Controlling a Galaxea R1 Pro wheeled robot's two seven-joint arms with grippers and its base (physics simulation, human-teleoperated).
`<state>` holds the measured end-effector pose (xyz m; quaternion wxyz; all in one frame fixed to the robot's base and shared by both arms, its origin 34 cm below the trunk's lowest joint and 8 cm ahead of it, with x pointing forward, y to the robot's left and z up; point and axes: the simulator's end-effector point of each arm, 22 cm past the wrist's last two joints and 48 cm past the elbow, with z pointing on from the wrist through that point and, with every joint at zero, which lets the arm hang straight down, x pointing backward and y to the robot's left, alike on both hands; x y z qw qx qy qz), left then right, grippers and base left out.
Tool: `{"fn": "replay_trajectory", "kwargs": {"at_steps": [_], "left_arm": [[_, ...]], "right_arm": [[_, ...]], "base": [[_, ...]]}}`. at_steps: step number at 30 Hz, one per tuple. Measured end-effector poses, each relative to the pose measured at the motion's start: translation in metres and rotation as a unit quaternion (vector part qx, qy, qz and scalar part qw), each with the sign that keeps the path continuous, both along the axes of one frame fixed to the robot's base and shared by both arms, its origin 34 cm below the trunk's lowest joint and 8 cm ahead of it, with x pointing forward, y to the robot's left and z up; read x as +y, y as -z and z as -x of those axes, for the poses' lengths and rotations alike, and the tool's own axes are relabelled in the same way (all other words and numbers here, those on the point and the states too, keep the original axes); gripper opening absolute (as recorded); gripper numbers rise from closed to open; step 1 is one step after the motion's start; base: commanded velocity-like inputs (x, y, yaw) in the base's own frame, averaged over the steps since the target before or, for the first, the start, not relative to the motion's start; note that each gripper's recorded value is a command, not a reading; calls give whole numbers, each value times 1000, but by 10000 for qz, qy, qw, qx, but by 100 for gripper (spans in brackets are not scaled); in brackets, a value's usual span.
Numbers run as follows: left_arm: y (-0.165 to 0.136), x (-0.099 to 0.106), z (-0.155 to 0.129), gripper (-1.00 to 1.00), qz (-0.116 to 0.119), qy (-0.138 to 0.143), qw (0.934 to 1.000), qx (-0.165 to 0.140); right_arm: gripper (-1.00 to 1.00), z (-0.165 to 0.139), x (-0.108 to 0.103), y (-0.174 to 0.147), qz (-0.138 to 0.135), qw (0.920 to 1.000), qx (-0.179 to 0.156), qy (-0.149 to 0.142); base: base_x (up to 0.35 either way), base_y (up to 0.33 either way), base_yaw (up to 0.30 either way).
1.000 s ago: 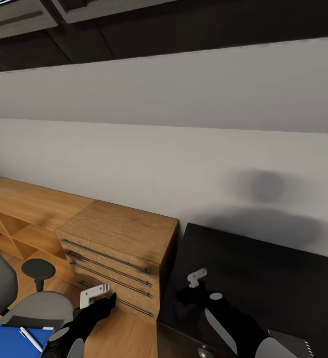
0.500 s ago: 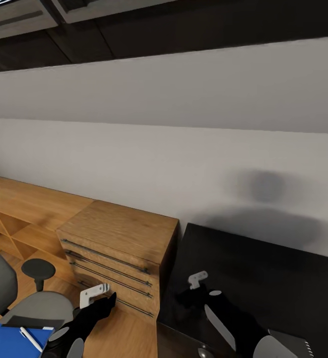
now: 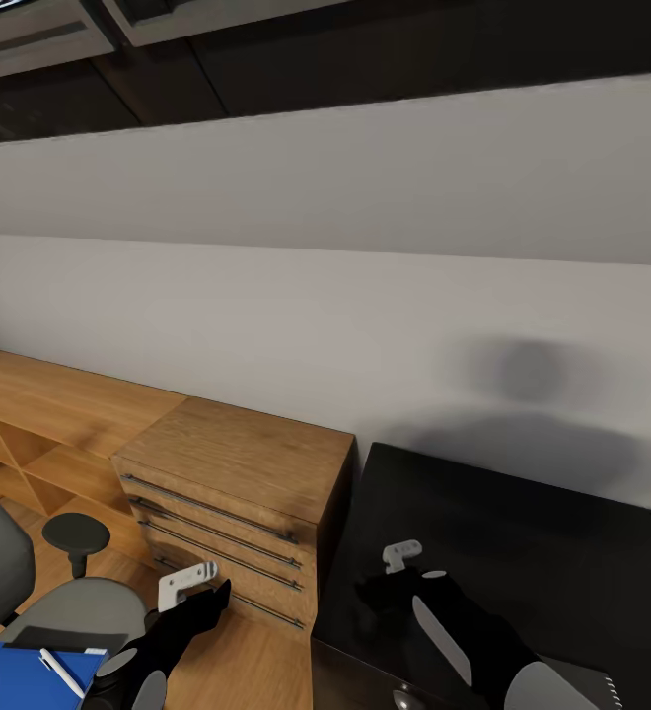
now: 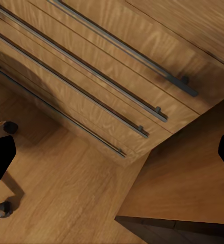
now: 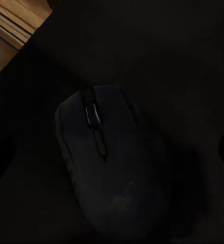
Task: In the bedroom, organize the workspace by keeping the computer under the desk, ensuring the monitor is on the desk, placing the keyboard on the desk next to the monitor, placing the mouse on the desk next to the keyboard, moving the folder from the swivel chair onto the desk next to the mouse, stacking the notebook on top of the folder with the pen on top of the notebook, and positioning the swivel chair next to the desk.
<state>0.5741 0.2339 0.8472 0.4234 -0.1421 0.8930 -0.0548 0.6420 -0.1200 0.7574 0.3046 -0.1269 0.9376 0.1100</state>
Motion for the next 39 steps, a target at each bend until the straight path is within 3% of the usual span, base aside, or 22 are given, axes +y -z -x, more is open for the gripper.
{"fn": "replay_trajectory", "kwargs": {"at_steps": [10, 27, 28, 39], "left_arm": [[7, 0, -1, 100, 1, 0, 10000, -1], [16, 0, -2, 100, 1, -1, 10000, -5], [16, 0, -2, 100, 2, -1, 10000, -5], [16, 0, -2, 100, 2, -7, 10000, -3]], "right_arm": [[100, 5, -9, 18, 55, 9997, 211, 90], [100, 0, -7, 22, 96, 9999, 131, 36], [-100, 0, -7, 22, 92, 9999, 130, 35], [-100, 0, -7, 22, 76, 9999, 120, 31]], "base": [[0, 0, 0], [0, 0, 0], [0, 0, 0], [0, 0, 0]]}}
